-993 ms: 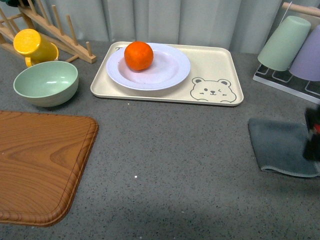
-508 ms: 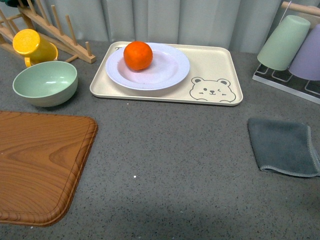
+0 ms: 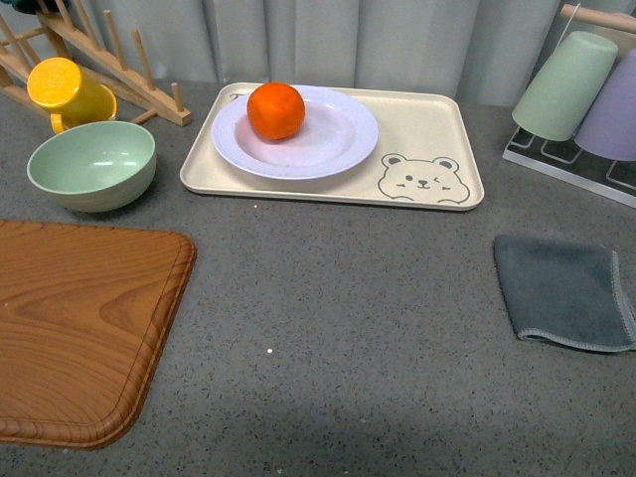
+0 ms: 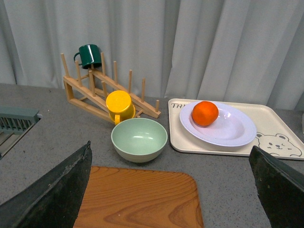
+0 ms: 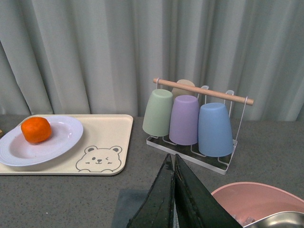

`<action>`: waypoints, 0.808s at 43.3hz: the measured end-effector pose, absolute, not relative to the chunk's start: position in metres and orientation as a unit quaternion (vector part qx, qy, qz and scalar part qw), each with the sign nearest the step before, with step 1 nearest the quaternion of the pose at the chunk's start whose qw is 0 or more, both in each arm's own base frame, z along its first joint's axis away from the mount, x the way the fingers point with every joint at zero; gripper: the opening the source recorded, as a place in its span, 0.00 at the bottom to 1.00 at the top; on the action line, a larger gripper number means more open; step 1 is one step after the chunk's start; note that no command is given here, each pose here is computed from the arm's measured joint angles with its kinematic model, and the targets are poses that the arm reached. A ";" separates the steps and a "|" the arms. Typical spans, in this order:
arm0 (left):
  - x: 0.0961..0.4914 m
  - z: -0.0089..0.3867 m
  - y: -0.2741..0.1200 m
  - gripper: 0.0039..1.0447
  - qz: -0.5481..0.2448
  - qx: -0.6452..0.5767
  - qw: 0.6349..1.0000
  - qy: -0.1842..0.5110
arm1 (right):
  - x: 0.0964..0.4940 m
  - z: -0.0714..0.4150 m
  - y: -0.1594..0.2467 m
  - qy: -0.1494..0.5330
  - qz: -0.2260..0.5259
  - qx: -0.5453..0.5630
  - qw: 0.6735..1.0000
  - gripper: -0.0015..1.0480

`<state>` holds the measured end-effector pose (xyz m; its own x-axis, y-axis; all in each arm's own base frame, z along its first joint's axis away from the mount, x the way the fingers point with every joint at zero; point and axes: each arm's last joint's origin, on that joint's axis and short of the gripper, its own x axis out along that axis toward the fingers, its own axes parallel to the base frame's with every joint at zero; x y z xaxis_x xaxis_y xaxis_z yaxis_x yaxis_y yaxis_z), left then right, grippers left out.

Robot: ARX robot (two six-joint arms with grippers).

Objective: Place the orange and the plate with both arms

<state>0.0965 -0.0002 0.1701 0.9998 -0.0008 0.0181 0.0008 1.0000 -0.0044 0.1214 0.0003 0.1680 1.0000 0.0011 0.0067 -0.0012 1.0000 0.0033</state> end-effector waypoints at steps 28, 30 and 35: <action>0.097 0.170 0.000 0.94 0.000 -0.002 1.000 -0.009 | 0.108 0.168 0.000 -0.004 0.001 0.002 1.000 0.01; 0.097 0.170 0.000 0.94 0.000 -0.002 1.000 -0.009 | 0.106 0.167 0.000 -0.003 0.001 0.002 1.000 0.01; 0.097 0.170 0.000 0.94 0.000 -0.002 1.000 -0.009 | 0.099 0.165 0.000 0.003 0.002 0.001 1.000 0.01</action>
<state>0.0965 -0.0002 0.1701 0.9998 0.0004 0.0181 -0.0003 1.0000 -0.0048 0.0986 0.0003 0.1646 1.0000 0.0038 -0.0067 -0.0038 1.0000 0.0029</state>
